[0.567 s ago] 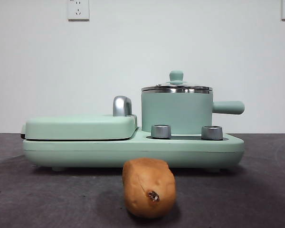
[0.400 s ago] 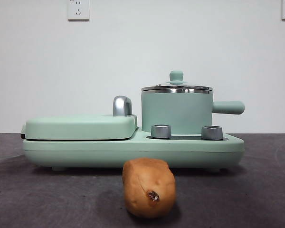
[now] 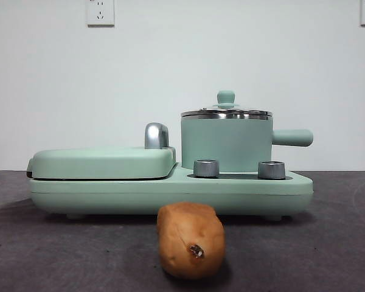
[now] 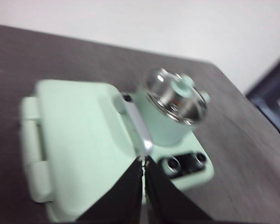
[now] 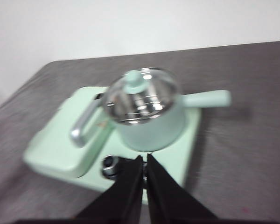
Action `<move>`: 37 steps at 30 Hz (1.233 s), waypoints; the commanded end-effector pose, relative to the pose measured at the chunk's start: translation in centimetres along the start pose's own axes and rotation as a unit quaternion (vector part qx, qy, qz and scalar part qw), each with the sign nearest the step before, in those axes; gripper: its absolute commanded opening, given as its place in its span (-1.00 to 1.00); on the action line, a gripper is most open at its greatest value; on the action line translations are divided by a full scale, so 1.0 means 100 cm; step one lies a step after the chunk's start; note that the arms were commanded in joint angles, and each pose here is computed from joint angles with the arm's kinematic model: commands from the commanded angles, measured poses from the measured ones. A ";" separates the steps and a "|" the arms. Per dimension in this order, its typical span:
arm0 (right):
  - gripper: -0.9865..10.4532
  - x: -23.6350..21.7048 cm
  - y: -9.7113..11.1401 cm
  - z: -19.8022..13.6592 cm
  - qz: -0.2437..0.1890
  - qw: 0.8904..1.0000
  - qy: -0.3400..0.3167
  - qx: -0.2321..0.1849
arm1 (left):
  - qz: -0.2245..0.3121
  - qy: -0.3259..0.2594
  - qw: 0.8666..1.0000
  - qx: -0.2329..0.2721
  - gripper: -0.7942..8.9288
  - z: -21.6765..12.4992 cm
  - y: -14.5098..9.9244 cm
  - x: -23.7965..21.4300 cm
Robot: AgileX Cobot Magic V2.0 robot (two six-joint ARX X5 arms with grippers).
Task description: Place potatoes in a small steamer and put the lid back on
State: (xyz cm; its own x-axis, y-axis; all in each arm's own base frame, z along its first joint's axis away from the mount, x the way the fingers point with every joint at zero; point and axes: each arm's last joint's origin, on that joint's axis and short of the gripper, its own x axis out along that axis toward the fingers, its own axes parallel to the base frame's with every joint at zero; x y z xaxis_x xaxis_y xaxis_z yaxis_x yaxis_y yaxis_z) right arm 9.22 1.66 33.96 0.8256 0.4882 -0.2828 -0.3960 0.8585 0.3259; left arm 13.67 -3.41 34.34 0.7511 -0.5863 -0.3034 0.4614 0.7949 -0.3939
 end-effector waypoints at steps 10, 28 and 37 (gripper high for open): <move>-0.68 0.014 -0.003 0.005 0.045 0.998 0.039 0.006 | -0.045 0.072 0.996 0.022 -0.36 0.010 0.003 0.032; -0.02 0.014 -0.003 0.006 0.045 0.998 0.039 0.006 | -0.105 0.151 0.982 0.033 0.20 0.030 -0.016 0.101; -0.01 0.017 -0.005 0.006 0.045 0.998 0.043 0.014 | -0.154 0.175 0.969 0.081 0.20 0.054 -0.044 0.155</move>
State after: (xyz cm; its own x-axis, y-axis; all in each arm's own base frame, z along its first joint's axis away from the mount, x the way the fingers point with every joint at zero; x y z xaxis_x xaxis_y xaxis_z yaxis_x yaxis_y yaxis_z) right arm 11.05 1.98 33.36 0.7448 0.5720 -0.3437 -0.4447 0.8094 0.3835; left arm 25.35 -14.56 35.56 0.3792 -0.7827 -0.4935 0.6955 0.5929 -0.4059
